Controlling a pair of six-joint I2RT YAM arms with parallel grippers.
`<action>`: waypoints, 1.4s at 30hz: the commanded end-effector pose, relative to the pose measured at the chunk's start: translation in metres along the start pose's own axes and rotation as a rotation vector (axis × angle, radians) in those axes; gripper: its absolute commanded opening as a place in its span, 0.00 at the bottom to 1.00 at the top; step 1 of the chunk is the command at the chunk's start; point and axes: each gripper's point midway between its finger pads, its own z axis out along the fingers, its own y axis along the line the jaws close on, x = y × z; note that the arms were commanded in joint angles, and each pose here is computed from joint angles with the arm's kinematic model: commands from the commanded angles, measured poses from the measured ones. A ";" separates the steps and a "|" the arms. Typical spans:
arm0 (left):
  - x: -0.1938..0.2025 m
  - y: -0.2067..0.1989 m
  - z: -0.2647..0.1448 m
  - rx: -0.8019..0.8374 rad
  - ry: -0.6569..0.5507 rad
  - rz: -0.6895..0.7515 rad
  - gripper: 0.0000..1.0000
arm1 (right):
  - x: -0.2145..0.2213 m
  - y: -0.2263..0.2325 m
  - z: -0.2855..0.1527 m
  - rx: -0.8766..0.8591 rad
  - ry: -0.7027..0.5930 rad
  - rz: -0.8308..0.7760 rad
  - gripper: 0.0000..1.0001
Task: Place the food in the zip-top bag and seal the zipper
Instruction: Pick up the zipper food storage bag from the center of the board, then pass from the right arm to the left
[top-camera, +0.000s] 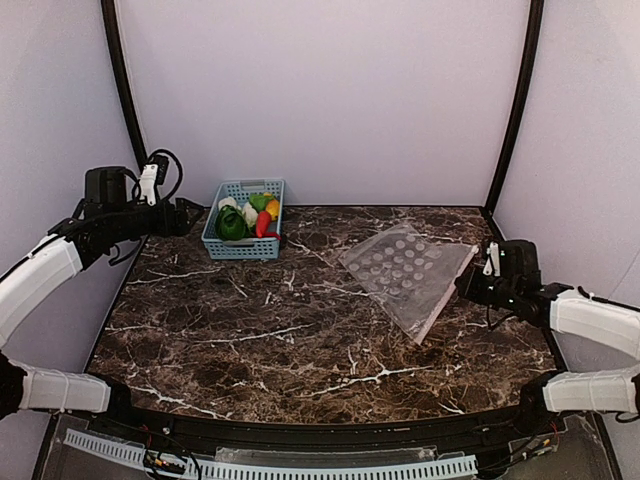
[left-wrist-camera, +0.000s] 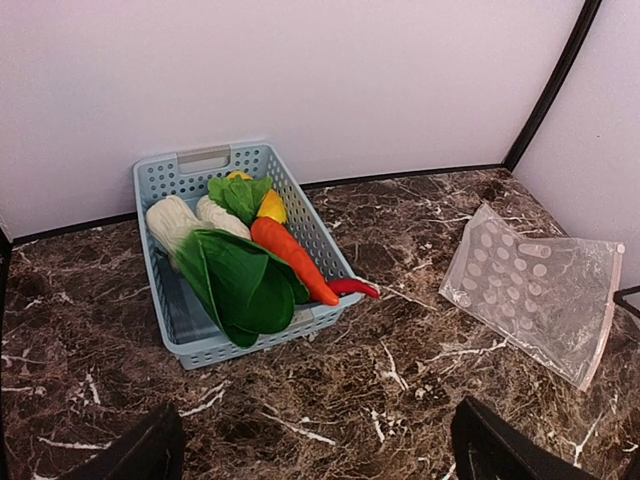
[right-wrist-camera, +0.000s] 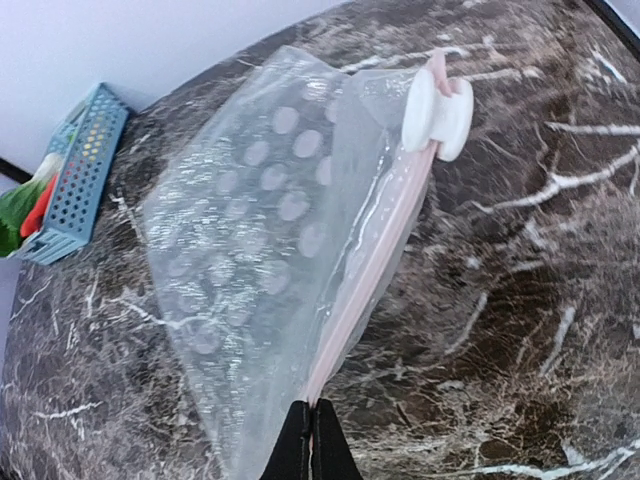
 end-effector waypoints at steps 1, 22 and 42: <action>-0.002 -0.026 0.000 0.107 -0.002 0.046 0.93 | -0.018 0.050 -0.026 -0.187 -0.004 -0.262 0.00; 0.022 -0.242 -0.017 0.883 0.101 0.287 0.95 | 0.039 0.277 -0.124 -0.917 0.312 -0.797 0.00; 0.011 -0.282 -0.052 1.132 0.055 0.273 0.96 | 0.086 0.322 -0.186 -1.172 0.500 -0.887 0.00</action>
